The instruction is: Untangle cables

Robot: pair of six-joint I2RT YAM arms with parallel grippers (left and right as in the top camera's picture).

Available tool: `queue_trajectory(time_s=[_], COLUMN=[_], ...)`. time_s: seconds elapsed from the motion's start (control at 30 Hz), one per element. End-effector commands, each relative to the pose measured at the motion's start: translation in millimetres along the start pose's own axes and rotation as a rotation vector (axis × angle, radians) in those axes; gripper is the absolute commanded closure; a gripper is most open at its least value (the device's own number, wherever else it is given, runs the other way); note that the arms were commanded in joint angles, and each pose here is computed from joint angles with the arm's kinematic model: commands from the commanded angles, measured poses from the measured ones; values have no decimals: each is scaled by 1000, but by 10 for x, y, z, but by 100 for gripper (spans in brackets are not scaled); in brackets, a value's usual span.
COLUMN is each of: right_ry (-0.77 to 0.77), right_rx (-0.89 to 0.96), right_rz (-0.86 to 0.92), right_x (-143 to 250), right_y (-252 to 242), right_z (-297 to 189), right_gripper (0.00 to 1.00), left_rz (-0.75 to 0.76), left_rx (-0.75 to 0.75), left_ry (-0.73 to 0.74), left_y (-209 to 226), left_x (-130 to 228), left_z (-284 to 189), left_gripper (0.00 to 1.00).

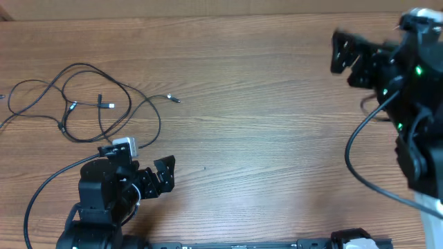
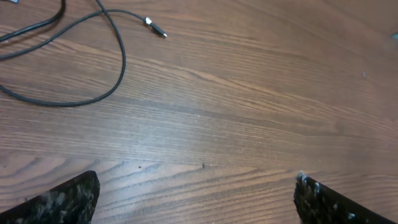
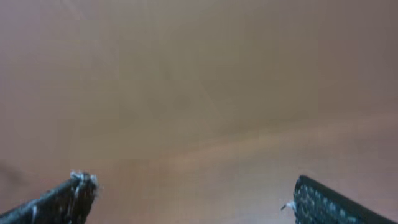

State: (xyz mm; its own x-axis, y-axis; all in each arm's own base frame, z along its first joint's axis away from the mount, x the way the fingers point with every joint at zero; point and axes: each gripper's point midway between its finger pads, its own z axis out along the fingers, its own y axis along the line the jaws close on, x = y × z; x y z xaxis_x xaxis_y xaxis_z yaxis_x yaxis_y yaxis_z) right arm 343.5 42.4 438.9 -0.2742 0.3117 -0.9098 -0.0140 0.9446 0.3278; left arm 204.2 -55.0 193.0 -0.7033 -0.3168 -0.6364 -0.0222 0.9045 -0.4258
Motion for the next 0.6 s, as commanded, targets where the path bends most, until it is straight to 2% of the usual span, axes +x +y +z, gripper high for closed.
queue_trajectory(time_s=[0.0, 0.1, 0.27, 0.57], right_ry=[-189, -309, -416, -453], right_rx=[1, -27, -31, -22], right_rz=[-14, -6, -15, -38], right_x=[-190, -248, -165, 532], right_y=[-55, -65, -172, -485], right_z=[-206, -312, -498, -582], right_gripper=[0, 0, 0, 0], left_rz=[2, 2, 2, 2], left_rx=[-5, -5, -5, -5], left_ry=[0, -1, -1, -1], left_y=[6, 5, 5, 5], left_x=[-2, -2, -2, -2], left_z=[12, 11, 11, 11], left_gripper=[1, 0, 0, 0])
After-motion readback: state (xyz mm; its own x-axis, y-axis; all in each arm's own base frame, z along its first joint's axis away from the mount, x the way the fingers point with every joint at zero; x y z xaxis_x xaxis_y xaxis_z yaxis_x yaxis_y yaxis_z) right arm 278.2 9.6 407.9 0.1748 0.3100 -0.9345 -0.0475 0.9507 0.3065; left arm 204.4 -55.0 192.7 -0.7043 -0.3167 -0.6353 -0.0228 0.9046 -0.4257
